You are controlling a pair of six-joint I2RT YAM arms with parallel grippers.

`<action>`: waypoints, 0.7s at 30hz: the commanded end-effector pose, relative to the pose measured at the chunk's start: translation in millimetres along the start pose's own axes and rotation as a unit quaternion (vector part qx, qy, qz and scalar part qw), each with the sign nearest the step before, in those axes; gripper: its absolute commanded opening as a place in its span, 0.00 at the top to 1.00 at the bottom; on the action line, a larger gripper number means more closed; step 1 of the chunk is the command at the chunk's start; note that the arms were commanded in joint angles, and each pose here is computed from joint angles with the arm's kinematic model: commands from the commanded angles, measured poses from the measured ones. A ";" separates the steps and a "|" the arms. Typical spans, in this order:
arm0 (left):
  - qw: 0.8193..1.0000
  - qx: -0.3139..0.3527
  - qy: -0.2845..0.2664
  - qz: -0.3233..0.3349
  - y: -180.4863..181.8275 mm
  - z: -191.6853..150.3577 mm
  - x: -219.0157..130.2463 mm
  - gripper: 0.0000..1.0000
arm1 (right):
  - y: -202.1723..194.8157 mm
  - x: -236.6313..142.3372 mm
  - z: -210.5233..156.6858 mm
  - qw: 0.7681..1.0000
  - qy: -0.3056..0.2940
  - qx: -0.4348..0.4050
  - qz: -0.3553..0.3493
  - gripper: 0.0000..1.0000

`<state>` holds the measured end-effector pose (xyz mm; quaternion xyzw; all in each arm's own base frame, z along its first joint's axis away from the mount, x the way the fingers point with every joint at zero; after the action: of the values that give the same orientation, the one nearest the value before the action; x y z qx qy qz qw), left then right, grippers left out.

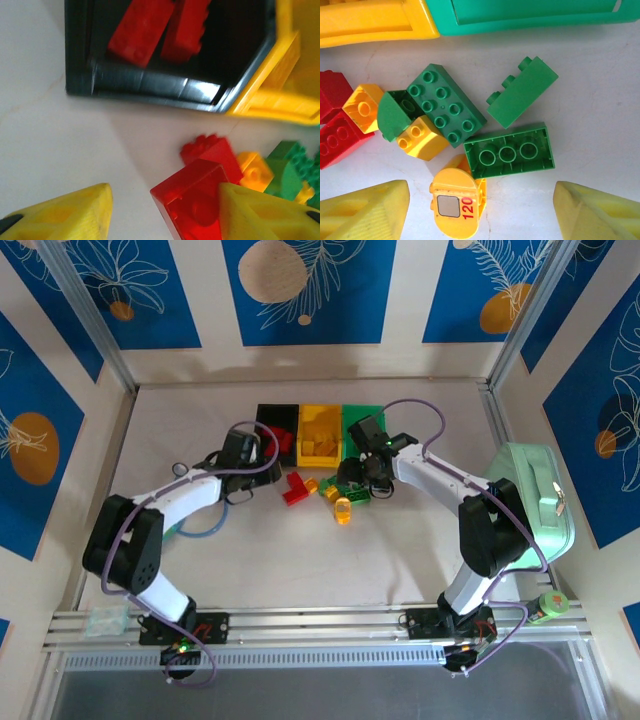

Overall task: Sort the legos into containers by color
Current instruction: Place the lego in the container.

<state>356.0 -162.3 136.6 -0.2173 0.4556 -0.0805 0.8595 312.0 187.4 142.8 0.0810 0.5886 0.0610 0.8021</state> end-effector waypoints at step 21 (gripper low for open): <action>0.999 0.023 -0.007 0.028 -15.5 105.8 40.2 0.70 | -8.1 -14.7 -15.4 1.000 0.001 0.008 0.001 0.24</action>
<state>475.0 -159.2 146.7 -0.1721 0.4631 -0.0478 0.8681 298.6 178.9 148.8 0.0857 0.5853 0.0581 0.8042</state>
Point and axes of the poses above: each hand's point on the last joint's axis, 136 mm out from that joint toward the fingers, its own x axis out along the fingers, its own y axis along the line the jaws close on, z = x × y, the point moved 5 cm from there along -x, back along the fingers, and after that the axes turned 4 degrees about -x, right-handed, at the moved point
